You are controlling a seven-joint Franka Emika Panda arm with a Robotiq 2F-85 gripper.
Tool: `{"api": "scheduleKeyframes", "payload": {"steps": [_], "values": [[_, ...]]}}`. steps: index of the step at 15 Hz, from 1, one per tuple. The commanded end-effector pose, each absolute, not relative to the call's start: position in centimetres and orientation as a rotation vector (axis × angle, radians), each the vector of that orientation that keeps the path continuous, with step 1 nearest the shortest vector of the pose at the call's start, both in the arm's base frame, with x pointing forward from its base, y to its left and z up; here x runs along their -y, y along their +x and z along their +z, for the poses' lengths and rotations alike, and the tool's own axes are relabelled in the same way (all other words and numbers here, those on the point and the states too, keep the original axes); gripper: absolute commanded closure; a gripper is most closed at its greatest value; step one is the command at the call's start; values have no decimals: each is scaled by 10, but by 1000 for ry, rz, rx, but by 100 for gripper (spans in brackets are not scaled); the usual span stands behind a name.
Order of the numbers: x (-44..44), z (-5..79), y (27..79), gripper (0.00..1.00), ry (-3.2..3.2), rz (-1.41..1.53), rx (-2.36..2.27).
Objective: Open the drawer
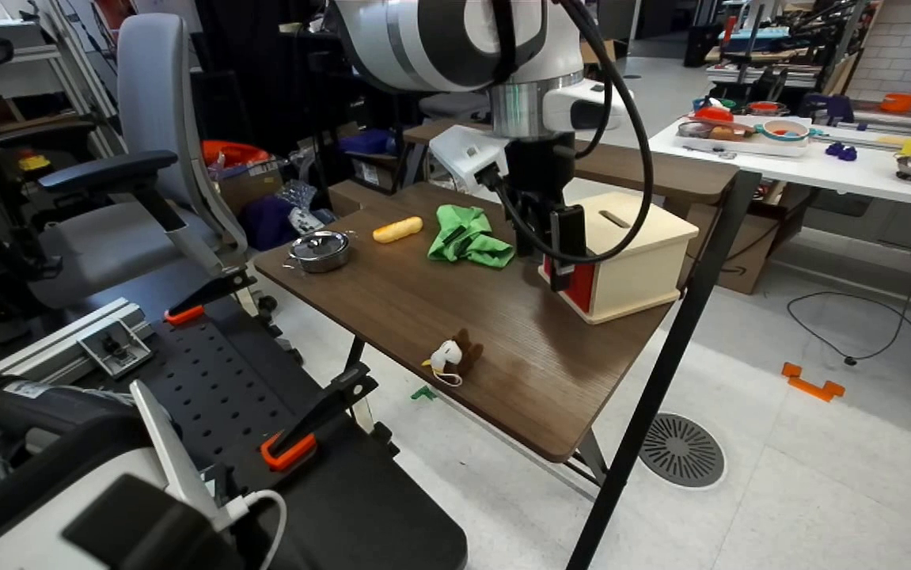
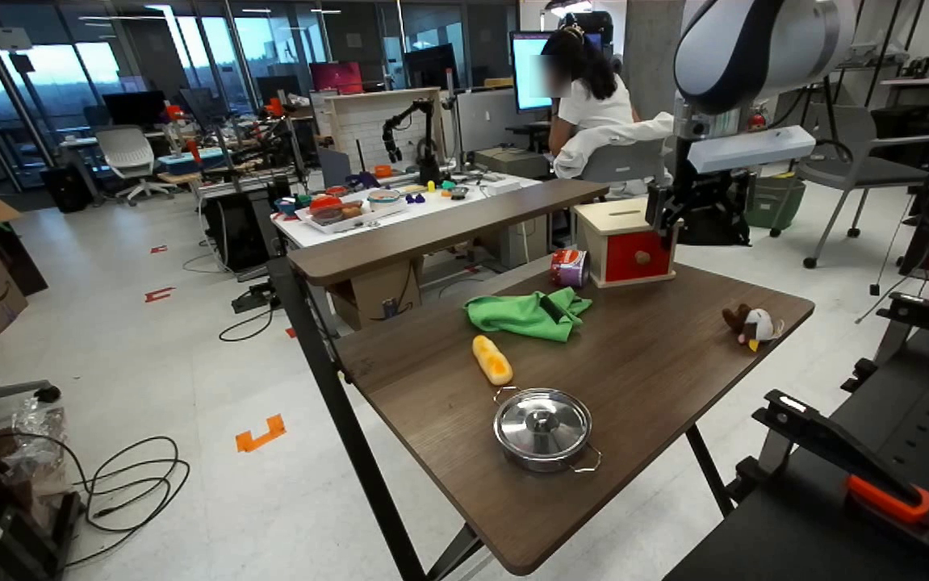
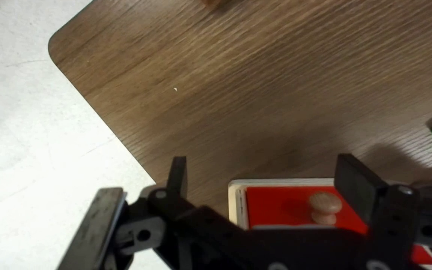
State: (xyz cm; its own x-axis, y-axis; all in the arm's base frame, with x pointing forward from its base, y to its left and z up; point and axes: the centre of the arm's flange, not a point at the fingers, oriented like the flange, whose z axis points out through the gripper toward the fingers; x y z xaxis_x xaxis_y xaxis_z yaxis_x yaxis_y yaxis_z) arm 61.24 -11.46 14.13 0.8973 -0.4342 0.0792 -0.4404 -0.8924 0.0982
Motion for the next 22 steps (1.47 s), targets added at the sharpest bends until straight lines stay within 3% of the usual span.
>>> {"api": "scheduleKeyframes", "payload": {"steps": [1,16,17,19,22], "values": [[117,118,637,0,2917,156,675],[88,98,675,0,2927,287,633],[88,97,676,22,2920,292,631],[89,96,676,32,2913,290,626],[88,93,675,56,2909,283,614]]}}
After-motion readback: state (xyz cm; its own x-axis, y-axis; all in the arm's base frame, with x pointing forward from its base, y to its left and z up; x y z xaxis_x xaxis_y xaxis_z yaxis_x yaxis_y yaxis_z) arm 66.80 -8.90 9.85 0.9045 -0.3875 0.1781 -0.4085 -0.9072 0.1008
